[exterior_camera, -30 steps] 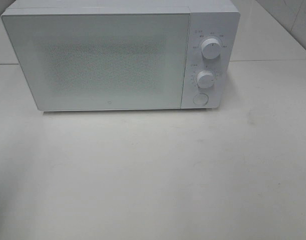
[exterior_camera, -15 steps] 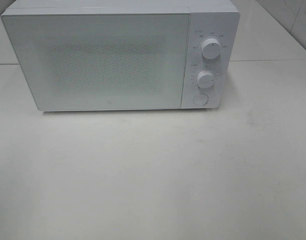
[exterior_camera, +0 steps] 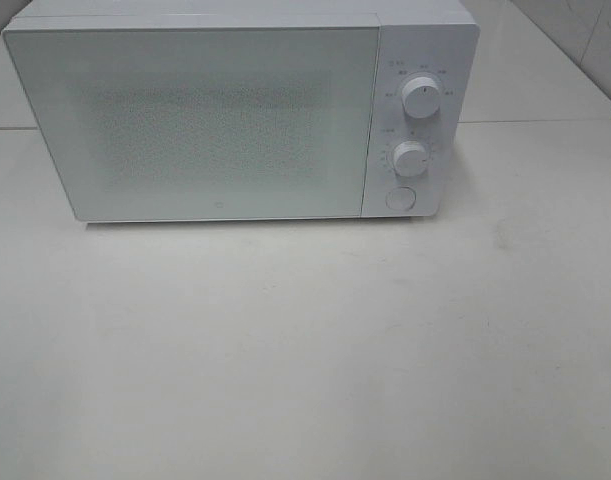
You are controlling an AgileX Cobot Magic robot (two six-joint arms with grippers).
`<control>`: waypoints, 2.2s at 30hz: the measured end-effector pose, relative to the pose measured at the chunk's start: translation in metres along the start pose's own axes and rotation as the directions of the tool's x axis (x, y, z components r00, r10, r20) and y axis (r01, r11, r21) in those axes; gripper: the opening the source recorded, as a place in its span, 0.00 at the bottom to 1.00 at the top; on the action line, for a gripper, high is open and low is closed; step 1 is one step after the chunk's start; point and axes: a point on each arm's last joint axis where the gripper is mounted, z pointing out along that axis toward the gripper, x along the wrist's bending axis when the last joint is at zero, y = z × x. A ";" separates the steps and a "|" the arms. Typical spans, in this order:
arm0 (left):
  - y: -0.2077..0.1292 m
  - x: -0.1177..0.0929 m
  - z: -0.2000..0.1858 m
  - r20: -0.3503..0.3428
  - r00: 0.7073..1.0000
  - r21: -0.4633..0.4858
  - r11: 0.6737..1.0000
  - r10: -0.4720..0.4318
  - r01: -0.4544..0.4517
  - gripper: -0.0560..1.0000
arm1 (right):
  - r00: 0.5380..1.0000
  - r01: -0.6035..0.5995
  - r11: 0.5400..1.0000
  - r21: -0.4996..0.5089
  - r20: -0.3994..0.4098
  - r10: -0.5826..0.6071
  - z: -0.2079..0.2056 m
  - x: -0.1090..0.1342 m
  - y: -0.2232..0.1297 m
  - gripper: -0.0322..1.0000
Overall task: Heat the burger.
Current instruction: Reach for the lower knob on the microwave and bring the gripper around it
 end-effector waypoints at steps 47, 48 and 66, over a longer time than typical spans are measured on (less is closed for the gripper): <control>0.000 -0.001 0.000 0.013 1.000 -0.004 1.000 -0.007 0.007 0.99 | 1.000 -0.002 1.000 -0.024 -0.010 0.002 0.000 0.002 0.014 0.72; 0.000 -0.001 0.000 0.013 1.000 -0.004 1.000 -0.007 0.007 0.99 | 1.000 0.000 1.000 -0.028 -0.012 0.000 0.004 0.003 0.019 0.72; 0.000 -0.001 0.000 0.013 1.000 -0.004 1.000 -0.007 0.007 0.99 | 0.999 0.036 0.997 -0.069 -0.013 -0.037 0.059 0.011 0.069 0.78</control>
